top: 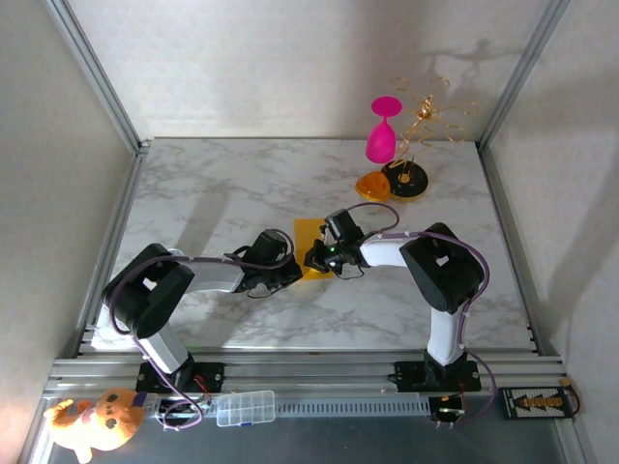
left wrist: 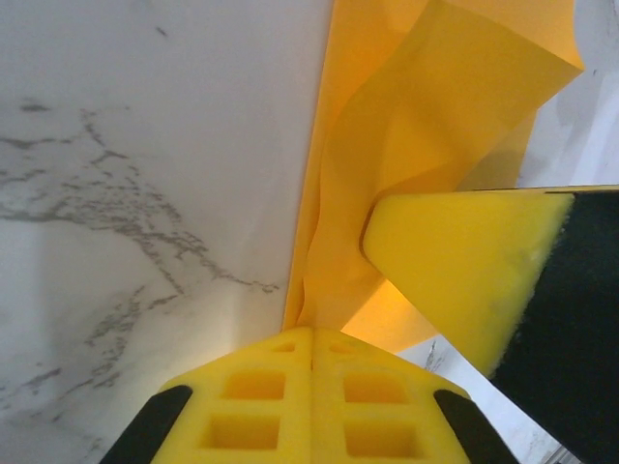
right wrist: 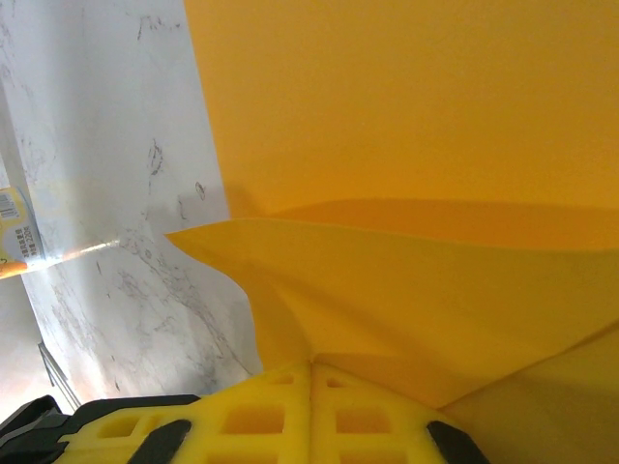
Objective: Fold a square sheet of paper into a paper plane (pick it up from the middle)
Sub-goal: Fold the triangle a second time at the center of the table, then turn over the paper at the center of the table.
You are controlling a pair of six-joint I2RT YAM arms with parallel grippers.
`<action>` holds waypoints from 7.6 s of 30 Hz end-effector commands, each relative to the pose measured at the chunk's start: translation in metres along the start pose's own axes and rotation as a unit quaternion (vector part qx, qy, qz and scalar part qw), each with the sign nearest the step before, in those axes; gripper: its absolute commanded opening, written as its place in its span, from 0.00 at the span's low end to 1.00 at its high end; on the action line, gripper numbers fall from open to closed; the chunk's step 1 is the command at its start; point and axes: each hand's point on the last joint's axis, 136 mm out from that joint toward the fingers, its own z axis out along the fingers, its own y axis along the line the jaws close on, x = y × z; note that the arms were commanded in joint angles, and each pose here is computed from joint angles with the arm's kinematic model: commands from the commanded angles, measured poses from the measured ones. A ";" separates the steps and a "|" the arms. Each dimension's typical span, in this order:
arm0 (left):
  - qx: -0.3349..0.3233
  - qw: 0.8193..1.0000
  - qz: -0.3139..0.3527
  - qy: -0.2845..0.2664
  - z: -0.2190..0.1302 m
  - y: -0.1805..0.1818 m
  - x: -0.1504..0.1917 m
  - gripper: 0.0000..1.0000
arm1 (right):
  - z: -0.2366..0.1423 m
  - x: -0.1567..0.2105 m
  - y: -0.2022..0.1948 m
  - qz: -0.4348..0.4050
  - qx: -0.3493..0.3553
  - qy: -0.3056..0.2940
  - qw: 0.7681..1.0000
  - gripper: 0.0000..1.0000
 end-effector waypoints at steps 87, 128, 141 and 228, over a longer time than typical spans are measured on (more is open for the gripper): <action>-0.073 0.997 -0.010 0.007 0.014 0.017 -0.007 0.00 | -0.055 -0.067 -0.024 -0.025 0.034 -0.150 0.988 0.03; -0.019 0.998 0.052 0.023 0.015 -0.032 -0.013 0.01 | -0.006 -0.011 -0.051 -0.026 0.065 -0.023 0.997 0.03; -0.131 0.983 0.078 0.099 0.000 0.064 0.041 0.01 | 0.001 -0.003 -0.075 -0.004 0.104 -0.002 0.995 0.02; -0.105 0.989 -0.034 -0.101 0.010 0.024 -0.057 0.00 | -0.015 -0.019 0.011 0.069 -0.016 -0.043 0.997 0.20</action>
